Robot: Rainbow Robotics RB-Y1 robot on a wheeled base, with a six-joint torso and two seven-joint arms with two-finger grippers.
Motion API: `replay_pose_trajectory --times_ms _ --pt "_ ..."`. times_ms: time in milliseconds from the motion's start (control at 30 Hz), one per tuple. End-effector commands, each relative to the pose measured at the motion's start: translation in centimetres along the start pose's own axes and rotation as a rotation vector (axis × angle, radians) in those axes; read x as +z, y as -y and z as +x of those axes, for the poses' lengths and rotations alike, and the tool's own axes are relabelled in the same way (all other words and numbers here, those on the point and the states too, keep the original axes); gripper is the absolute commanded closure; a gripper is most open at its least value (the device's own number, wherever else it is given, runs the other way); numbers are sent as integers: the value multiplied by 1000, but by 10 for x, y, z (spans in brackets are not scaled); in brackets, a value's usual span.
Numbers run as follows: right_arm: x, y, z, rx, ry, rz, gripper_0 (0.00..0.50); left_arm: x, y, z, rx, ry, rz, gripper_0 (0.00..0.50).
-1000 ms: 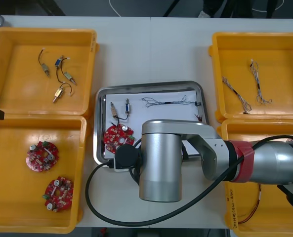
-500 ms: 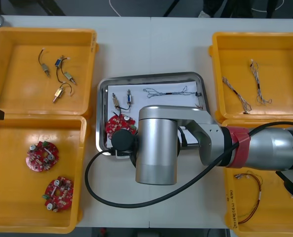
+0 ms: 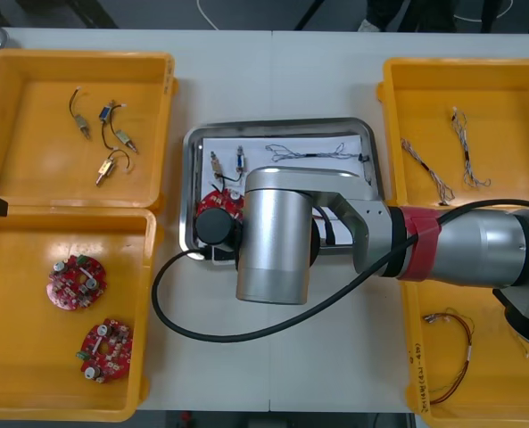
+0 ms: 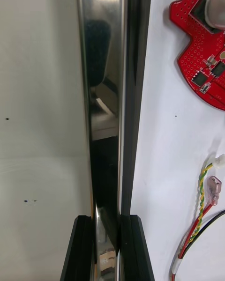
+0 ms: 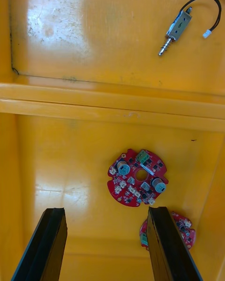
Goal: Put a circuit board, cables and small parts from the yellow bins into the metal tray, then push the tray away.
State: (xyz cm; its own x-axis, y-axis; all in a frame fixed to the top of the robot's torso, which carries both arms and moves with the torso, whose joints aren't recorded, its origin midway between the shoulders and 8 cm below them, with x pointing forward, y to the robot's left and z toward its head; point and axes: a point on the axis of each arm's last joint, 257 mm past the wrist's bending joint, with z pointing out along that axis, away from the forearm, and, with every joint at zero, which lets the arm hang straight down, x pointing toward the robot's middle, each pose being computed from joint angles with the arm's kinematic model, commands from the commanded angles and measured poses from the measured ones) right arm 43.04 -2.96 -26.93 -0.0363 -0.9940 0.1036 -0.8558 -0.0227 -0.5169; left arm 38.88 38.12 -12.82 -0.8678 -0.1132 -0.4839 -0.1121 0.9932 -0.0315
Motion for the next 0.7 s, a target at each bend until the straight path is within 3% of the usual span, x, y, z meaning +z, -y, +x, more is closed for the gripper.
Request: replay_pose_trajectory --times_ms 33,333,700 --pt "-16 19 -24 8 49 38 500 -2 -8 0 33 8 -8 0" --pt "-20 27 -35 22 96 53 500 -2 -8 0 33 8 -8 0" --pt "-18 46 -40 31 114 82 500 -2 -8 0 33 8 -8 0"
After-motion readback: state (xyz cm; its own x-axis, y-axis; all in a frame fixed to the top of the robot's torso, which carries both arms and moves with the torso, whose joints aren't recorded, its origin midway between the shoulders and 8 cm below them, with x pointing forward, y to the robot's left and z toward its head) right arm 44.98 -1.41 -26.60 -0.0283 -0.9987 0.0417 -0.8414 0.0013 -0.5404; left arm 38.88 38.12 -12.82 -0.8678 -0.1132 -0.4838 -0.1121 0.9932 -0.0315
